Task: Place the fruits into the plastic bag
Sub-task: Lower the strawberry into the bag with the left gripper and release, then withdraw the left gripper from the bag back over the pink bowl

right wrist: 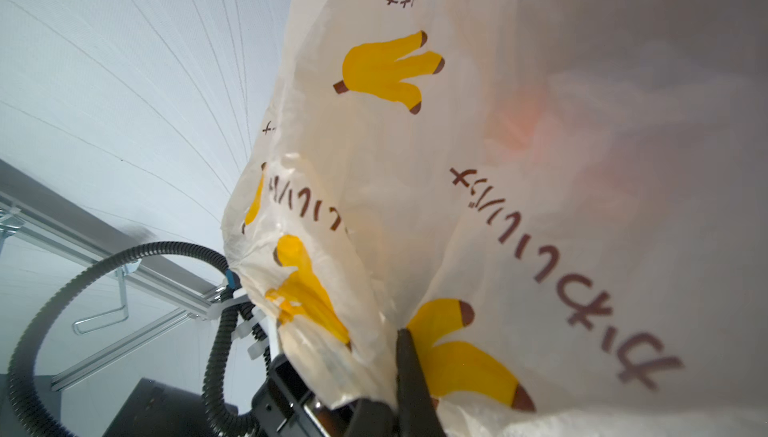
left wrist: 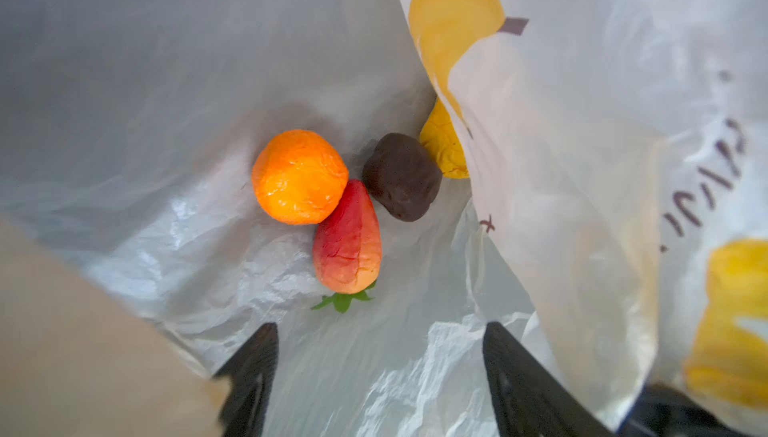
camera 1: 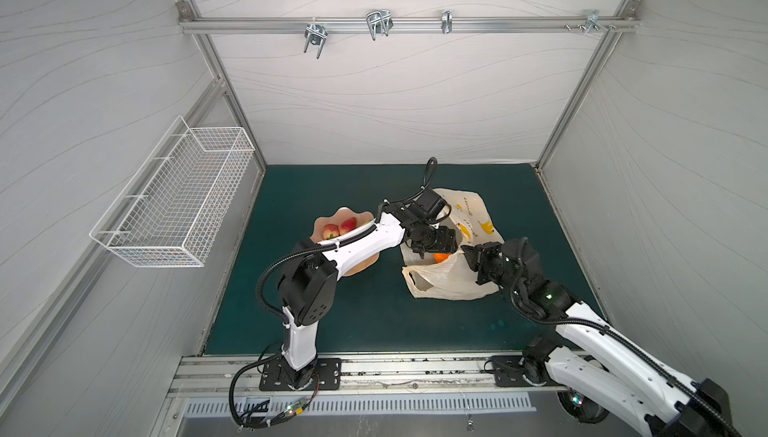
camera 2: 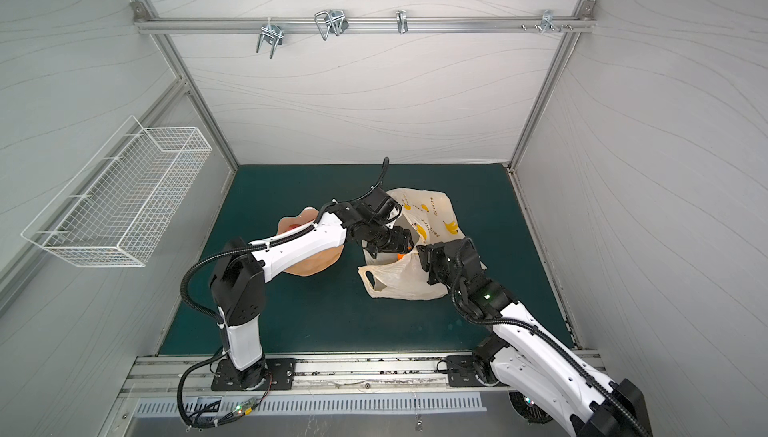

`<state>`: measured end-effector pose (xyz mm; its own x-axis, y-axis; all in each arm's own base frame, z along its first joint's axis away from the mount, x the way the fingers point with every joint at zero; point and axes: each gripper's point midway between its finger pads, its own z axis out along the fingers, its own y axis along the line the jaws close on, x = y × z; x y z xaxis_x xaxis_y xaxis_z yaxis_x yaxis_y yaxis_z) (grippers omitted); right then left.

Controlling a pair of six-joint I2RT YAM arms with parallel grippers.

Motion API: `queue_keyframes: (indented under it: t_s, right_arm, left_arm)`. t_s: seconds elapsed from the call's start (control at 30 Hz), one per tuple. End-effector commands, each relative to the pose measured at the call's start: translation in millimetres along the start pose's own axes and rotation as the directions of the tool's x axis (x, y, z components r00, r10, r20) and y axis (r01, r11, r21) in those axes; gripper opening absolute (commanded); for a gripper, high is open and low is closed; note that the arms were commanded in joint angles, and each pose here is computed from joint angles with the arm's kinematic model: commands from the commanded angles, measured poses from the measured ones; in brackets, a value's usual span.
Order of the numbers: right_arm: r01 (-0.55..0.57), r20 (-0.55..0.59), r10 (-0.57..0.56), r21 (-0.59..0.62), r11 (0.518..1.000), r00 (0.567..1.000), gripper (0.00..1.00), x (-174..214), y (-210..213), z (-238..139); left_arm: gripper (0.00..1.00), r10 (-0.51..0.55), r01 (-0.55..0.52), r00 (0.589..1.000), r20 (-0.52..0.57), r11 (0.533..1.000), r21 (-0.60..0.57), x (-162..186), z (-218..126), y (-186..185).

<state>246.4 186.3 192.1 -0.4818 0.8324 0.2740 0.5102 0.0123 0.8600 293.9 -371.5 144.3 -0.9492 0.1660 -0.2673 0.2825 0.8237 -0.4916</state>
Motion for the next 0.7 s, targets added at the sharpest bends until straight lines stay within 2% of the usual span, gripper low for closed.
queue_keyframes:
  t_s: [0.0, 0.33, 0.67]
  right_arm:
    - [-0.045, -0.015, 0.046, 0.040, 0.998, 0.999, 0.00, 3.0, 0.8, -3.3]
    - [-0.033, -0.026, 0.035, 0.070, 0.997, 0.999, 0.00, 2.5, -4.0, 2.7]
    - [-0.046, -0.028, 0.048, 0.076, 0.996, 0.998, 0.00, 2.5, -7.1, -0.8]
  left_arm:
    - [0.79, 0.029, -0.026, 0.999, 0.032, 0.995, -0.094, -0.2, -21.3, 14.8]
    - [0.78, 0.061, -0.037, 0.993, 0.097, 0.974, -0.225, 4.7, -66.0, 34.6]
    - [0.79, 0.030, 0.015, 0.987, 0.160, 0.963, -0.271, 16.4, -96.2, 53.4]
